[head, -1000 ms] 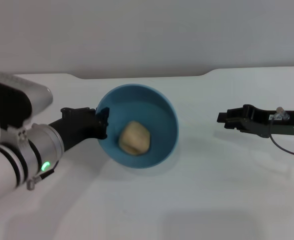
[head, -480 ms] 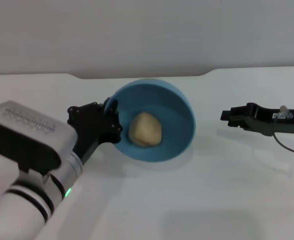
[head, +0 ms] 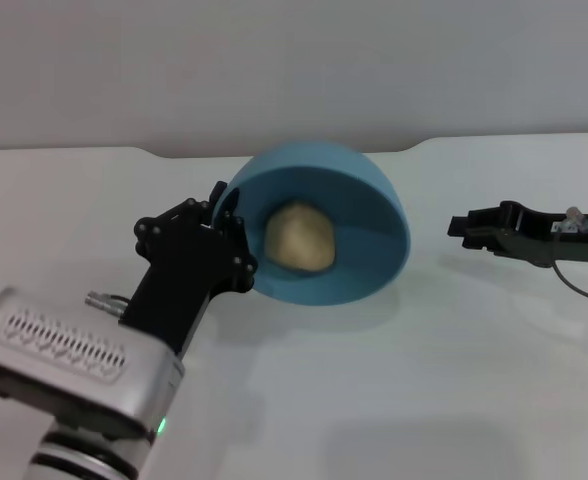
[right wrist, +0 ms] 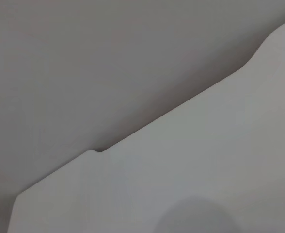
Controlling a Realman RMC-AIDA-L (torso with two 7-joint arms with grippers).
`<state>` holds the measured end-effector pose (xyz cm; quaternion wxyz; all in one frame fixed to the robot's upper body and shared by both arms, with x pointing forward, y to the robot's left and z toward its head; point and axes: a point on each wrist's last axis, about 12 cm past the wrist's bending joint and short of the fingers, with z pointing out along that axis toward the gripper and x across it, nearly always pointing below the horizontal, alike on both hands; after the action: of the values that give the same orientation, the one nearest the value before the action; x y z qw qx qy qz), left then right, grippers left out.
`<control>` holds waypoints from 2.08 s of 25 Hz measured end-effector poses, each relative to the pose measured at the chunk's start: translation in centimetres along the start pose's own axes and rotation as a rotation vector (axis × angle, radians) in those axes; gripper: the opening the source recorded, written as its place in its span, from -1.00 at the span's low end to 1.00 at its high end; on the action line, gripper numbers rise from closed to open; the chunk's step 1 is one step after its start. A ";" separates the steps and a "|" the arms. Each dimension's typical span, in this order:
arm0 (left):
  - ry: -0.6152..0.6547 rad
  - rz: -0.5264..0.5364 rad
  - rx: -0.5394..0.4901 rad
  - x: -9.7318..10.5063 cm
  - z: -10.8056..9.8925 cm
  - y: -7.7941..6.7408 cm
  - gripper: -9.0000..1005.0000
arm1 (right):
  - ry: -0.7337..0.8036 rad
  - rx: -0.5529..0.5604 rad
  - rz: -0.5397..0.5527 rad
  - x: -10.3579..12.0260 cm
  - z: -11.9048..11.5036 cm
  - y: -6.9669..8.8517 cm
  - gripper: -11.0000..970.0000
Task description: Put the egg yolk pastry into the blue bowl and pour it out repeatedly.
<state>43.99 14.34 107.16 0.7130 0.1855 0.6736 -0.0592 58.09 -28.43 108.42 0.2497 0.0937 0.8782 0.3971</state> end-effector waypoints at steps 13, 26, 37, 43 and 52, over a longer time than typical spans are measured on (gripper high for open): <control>-0.127 -0.134 0.122 1.6 0.8 -1.0 -0.99 | 0.002 -0.004 -0.020 -0.2 0.1 0.3 -0.46; -0.254 -0.100 0.116 1.5 0.8 0.0 -0.98 | 0.003 -0.003 -0.018 -0.2 0.1 0.2 -0.45; -0.238 -0.077 0.149 1.7 2.1 0.1 -0.99 | 0.010 -0.004 -0.019 0.1 0.2 0.1 -0.46; -0.175 -0.087 0.137 1.5 4.1 0.8 -0.99 | 0.030 -0.009 -0.025 0.3 0.4 0.2 -0.46; 0.128 -0.181 0.128 -0.5 9.8 3.4 -0.99 | 0.050 -0.024 -0.035 0.5 0.5 0.4 -0.46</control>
<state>54.32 13.99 108.51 0.6469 0.1724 0.7266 -0.1543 57.93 -27.63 108.28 0.2359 0.0654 0.8808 0.4053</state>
